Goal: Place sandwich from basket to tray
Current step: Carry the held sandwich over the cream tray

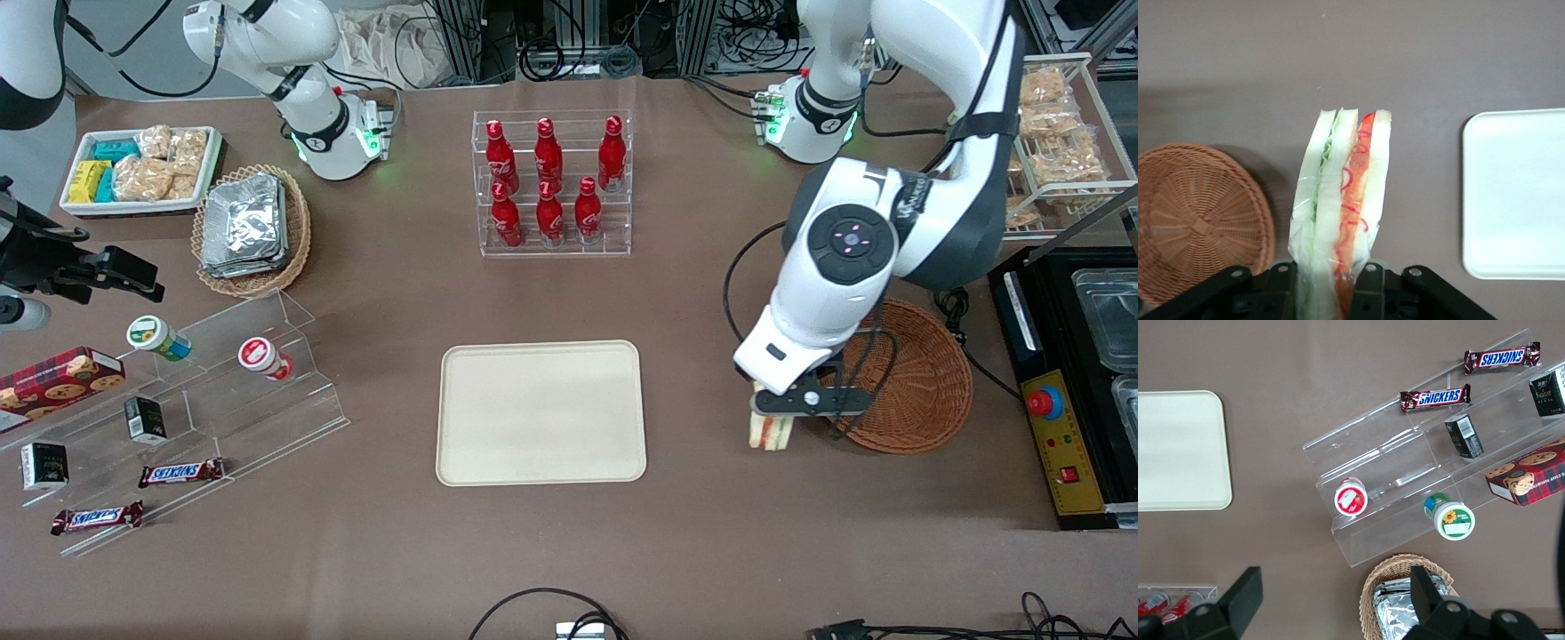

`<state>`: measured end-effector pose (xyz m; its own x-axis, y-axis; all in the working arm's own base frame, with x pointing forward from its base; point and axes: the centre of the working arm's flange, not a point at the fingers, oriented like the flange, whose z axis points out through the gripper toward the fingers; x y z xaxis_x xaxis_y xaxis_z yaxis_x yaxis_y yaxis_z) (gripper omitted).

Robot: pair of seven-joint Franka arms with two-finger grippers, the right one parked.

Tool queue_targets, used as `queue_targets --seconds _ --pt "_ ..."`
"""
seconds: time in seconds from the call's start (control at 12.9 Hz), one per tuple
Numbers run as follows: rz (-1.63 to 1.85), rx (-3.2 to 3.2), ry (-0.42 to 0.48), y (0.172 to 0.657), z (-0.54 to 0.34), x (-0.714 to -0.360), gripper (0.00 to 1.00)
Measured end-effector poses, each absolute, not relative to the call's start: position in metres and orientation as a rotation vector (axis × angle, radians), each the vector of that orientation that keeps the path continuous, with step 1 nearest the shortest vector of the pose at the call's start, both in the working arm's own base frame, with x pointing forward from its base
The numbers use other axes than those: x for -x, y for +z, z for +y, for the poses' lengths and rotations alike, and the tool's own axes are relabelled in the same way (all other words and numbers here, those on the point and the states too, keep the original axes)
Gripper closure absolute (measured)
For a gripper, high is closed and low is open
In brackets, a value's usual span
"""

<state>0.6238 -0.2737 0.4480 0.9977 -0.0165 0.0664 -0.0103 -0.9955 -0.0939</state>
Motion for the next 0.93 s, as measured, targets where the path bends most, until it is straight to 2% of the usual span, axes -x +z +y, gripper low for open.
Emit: queue_targets --seconds 0.54,0.93 --pt "-0.008 3.099 -0.152 0.442 -0.356 -0.623 0.8" --pt "-0.032 3.154 -0.173 0.407 -0.42 -0.617 0.8"
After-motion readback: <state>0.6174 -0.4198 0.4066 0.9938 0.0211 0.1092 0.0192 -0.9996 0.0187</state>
